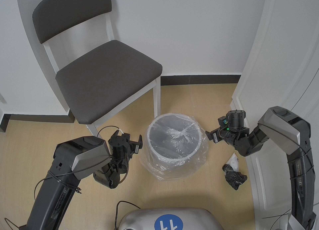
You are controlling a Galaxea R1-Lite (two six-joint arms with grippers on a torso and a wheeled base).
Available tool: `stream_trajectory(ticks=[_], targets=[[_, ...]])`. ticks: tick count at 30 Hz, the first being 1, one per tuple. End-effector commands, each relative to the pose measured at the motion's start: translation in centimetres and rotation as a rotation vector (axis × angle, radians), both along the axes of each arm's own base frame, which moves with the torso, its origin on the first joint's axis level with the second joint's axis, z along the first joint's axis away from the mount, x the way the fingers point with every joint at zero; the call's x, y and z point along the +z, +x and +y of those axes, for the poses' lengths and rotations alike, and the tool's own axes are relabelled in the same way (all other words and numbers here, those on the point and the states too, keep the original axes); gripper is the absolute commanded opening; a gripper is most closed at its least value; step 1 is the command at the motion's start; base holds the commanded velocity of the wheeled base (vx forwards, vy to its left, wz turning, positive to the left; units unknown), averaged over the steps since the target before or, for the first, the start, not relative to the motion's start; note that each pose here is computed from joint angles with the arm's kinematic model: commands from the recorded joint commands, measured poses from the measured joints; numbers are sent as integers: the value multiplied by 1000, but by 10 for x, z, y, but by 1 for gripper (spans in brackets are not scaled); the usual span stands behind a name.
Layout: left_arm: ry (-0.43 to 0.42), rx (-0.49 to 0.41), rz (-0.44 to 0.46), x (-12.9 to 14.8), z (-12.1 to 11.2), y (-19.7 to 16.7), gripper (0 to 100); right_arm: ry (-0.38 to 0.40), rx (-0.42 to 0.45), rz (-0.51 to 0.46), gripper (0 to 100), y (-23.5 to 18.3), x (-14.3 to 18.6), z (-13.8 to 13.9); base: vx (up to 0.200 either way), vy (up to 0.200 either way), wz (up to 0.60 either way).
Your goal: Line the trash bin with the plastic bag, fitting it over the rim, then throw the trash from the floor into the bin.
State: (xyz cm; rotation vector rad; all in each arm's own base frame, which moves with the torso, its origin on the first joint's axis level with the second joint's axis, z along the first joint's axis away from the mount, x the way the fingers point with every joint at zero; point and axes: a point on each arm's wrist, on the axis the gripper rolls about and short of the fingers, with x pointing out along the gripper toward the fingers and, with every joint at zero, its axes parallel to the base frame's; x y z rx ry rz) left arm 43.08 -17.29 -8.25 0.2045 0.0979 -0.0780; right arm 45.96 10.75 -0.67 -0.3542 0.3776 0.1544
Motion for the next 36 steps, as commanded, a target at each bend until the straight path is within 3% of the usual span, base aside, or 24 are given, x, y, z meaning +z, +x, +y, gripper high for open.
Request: stream_trajectory(ticks=[1, 6, 7, 10, 13, 18, 21, 22, 29, 34, 35, 36], targets=[[1, 1, 1, -1, 0, 0, 100, -7, 30, -153, 100, -27, 57, 0, 0, 0, 0], [1, -1, 2, -1, -1, -1, 100, 13, 75, -214, 100, -36, 58, 21, 0, 0, 0], [-1, -1, 1, -1, -1, -1, 100, 43, 112, -235, 100, -43, 60, 41, 0, 0, 0], [-1, -2, 1, -1, -1, -1, 100, 74, 149, -211, 100, -44, 60, 63, 0, 0, 0], [0, -6, -1, -1, -2, 0, 100, 53, 209, -100, 100, -43, 78, 95, 0, 0, 0], [-5, -5, -2, -2, -2, 0, 100, 15, 259, 48, 100, -41, 113, 127, 0, 0, 0], [-4, -3, 4, -2, -2, 0, 100, -11, 279, 106, 100, -39, 116, 142, 0, 0, 0], [-4, -2, 6, -2, -1, 0, 100, -20, 280, 121, 0, -37, 113, 146, 0, 0, 0], [3, -3, 6, -2, -1, 0, 100, -78, 249, 152, 0, -21, 81, 175, 0, 0, 0], [9, 6, 10, -2, 0, -1, 100, -100, 252, 193, 0, -19, 72, 178, 0, 0, 0], [13, 14, 10, -2, 0, -1, 100, -140, 256, 275, 0, -22, 50, 178, 0, 0, 0], [16, 16, 9, -2, 0, -1, 100, -144, 257, 280, 0, -22, 48, 178, 0, 0, 0]])
